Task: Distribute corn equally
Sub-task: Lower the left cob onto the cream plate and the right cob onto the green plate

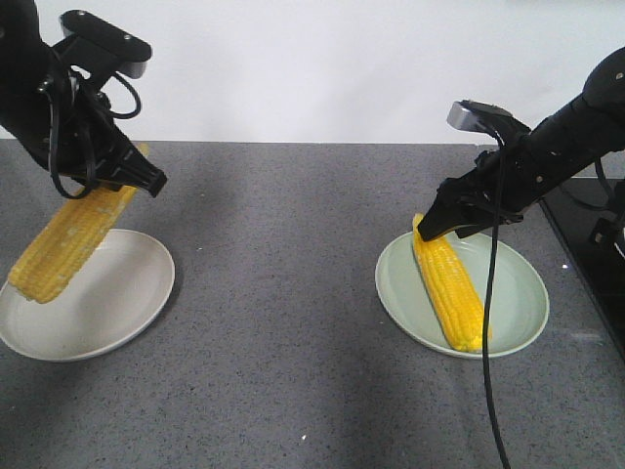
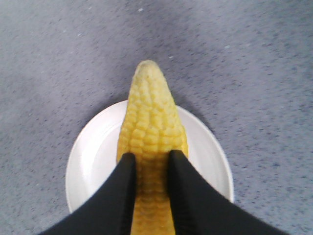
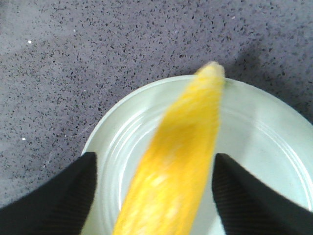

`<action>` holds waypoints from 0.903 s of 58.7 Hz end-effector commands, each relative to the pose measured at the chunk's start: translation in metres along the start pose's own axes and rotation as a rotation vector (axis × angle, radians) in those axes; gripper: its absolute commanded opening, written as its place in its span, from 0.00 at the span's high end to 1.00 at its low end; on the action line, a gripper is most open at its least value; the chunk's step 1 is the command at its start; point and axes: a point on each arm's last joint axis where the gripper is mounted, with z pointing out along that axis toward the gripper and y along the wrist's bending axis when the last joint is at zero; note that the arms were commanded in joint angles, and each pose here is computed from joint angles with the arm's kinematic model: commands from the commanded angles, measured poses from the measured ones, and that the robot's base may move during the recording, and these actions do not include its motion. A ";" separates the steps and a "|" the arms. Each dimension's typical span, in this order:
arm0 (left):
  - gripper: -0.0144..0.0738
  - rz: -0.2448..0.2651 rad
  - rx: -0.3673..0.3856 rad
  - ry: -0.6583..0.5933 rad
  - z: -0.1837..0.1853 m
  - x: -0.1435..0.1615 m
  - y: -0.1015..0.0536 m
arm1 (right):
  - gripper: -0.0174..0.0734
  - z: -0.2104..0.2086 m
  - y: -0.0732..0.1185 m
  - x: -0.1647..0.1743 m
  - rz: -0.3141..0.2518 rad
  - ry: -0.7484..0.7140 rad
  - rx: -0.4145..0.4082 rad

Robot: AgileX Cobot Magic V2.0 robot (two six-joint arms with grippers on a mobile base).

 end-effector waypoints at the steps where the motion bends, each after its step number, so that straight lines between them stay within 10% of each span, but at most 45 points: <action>1: 0.84 -0.039 -0.040 -0.072 -0.015 -0.003 0.015 | 0.18 -0.026 0.014 -0.005 0.002 -0.070 -0.012; 29: 0.77 -0.105 -0.048 0.056 0.030 -0.003 0.030 | 0.19 -0.033 0.020 -0.004 0.030 -0.074 -0.027; 53: 0.39 -0.107 -0.032 0.108 0.038 -0.001 0.028 | 0.19 -0.039 0.030 -0.008 0.050 -0.130 -0.084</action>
